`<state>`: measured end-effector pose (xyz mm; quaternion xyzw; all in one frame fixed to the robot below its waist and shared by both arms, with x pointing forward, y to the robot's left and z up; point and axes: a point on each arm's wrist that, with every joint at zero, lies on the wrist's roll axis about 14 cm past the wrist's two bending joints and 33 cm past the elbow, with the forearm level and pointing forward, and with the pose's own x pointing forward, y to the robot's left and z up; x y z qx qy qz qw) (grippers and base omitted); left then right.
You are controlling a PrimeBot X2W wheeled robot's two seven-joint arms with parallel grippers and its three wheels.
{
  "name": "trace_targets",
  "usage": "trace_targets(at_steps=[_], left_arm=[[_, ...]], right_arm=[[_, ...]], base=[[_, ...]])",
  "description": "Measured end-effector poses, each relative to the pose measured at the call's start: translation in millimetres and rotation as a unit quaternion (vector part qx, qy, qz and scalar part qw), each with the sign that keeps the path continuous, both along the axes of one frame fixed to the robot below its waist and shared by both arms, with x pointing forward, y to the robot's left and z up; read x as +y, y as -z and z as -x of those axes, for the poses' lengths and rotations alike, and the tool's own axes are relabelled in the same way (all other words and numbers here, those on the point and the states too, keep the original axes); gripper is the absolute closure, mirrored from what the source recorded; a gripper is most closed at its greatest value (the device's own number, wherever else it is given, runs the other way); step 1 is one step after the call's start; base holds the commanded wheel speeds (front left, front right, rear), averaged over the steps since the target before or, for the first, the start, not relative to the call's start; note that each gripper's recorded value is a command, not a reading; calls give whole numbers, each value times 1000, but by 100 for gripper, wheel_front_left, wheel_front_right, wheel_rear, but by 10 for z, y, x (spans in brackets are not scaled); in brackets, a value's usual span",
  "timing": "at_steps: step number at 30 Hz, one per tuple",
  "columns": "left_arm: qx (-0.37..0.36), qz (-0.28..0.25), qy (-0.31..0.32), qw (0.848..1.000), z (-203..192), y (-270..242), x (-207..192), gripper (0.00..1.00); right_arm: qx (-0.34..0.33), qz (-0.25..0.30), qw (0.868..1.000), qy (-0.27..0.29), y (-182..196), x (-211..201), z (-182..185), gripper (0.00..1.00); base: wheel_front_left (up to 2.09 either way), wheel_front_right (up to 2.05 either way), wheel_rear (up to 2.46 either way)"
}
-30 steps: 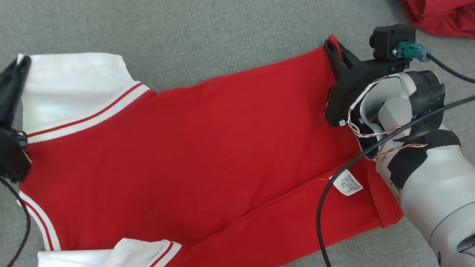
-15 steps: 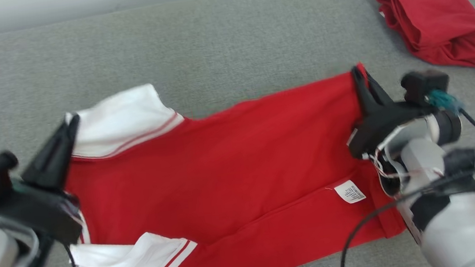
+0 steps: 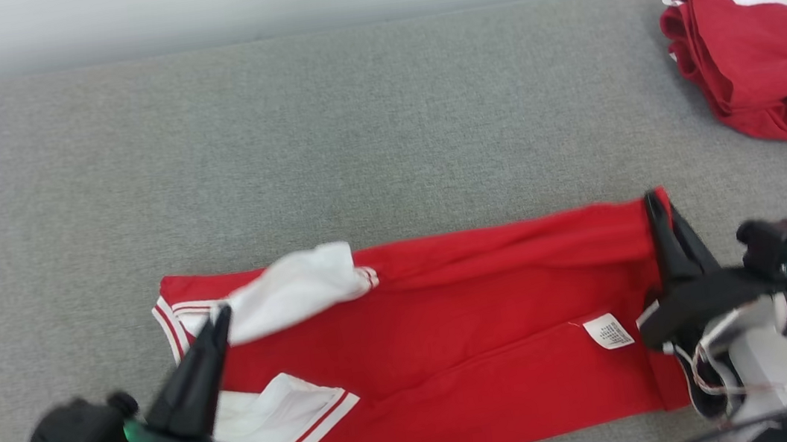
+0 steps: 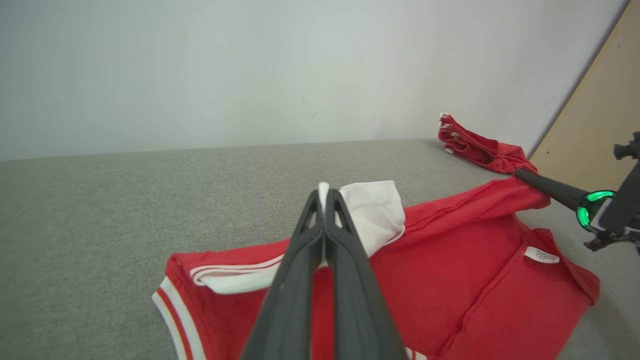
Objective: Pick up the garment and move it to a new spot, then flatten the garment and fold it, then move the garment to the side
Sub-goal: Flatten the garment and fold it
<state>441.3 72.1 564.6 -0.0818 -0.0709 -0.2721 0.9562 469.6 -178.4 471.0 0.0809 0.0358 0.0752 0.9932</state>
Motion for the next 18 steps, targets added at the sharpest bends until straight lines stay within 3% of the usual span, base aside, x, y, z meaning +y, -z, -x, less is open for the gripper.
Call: trace_targets(at_steps=[7, 18], left_arm=[[17, 20, -26, 999, 264, 110, 89, 100], [63, 56, -76, 994, 552, 384, 225, 100]], right_arm=[[0, -7, 1000, -23, 28, 81, 278, 100], [7, -18, 1000, -9, 75, -37, 595, 100]], base=[[0, 0, 0], [0, 0, 0]])
